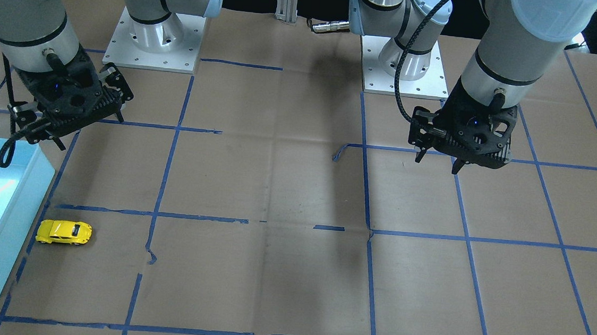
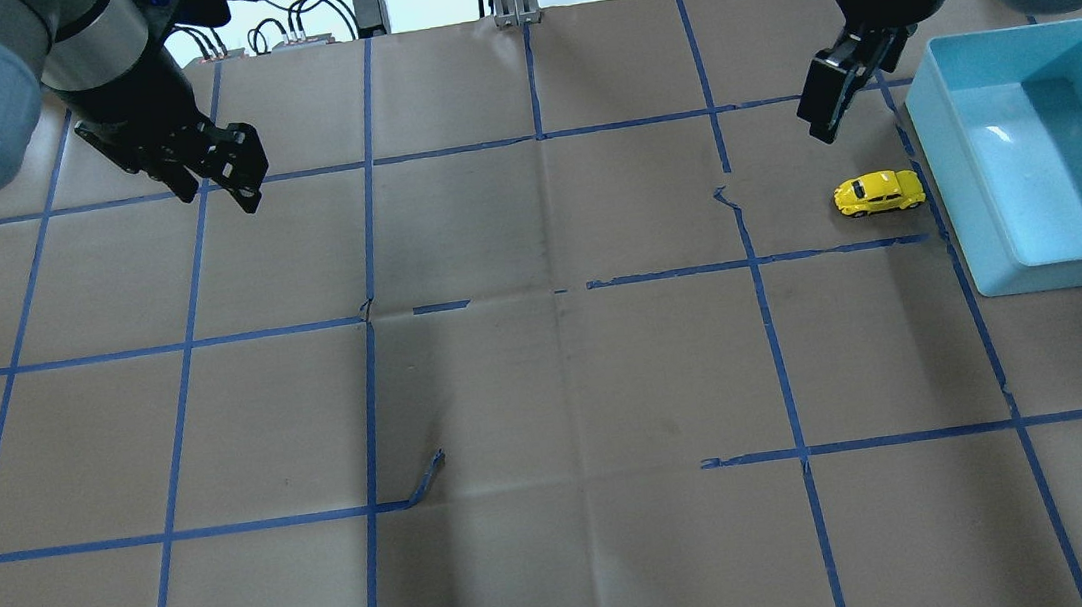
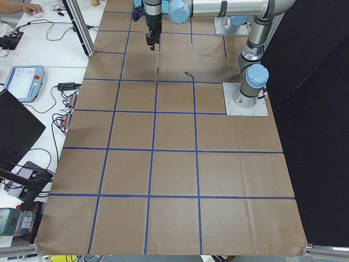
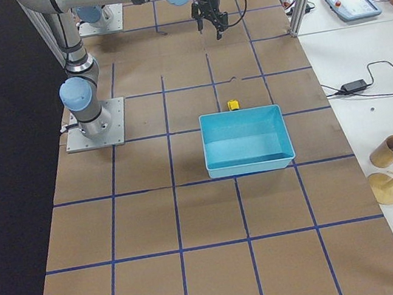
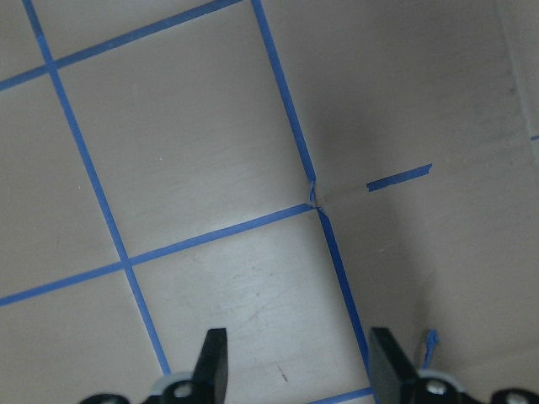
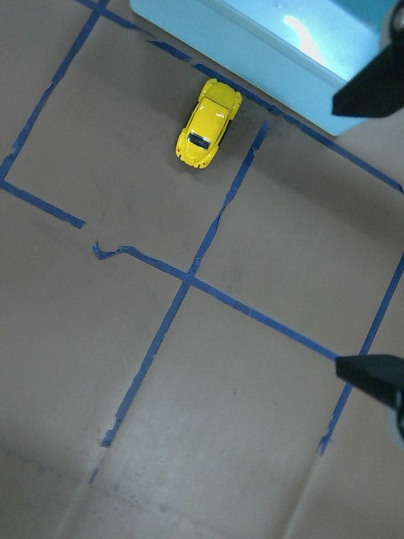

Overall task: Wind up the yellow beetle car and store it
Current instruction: 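Move the right gripper down onto the stopped car and grasp it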

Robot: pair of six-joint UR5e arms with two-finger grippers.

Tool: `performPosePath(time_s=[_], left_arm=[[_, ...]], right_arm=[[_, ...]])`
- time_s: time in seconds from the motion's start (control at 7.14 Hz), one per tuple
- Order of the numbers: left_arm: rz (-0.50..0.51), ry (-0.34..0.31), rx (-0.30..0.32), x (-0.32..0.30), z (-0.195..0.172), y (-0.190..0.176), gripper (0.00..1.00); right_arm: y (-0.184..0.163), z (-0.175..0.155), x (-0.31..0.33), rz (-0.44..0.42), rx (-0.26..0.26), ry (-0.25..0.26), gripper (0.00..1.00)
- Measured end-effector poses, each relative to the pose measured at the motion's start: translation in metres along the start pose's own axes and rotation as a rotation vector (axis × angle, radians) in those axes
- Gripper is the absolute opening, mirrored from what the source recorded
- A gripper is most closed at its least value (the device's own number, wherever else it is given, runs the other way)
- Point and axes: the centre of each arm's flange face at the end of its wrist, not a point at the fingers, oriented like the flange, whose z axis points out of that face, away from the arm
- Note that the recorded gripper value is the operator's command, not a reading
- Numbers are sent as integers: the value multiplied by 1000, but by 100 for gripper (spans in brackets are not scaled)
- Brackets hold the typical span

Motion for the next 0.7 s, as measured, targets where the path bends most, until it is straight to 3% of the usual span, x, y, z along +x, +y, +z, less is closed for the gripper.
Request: performPosePath(time_s=[0.28, 0.56, 0.7], left_arm=[[-110, 40, -20, 5, 3, -2, 66], [-209, 71, -46, 13, 5, -3, 91], [-239, 75, -58, 14, 11, -6, 96]], right_arm=[[13, 26, 32, -213, 13, -47, 100], [20, 60, 72, -443, 28, -60, 100], [22, 76, 88, -549, 33, -62, 100]])
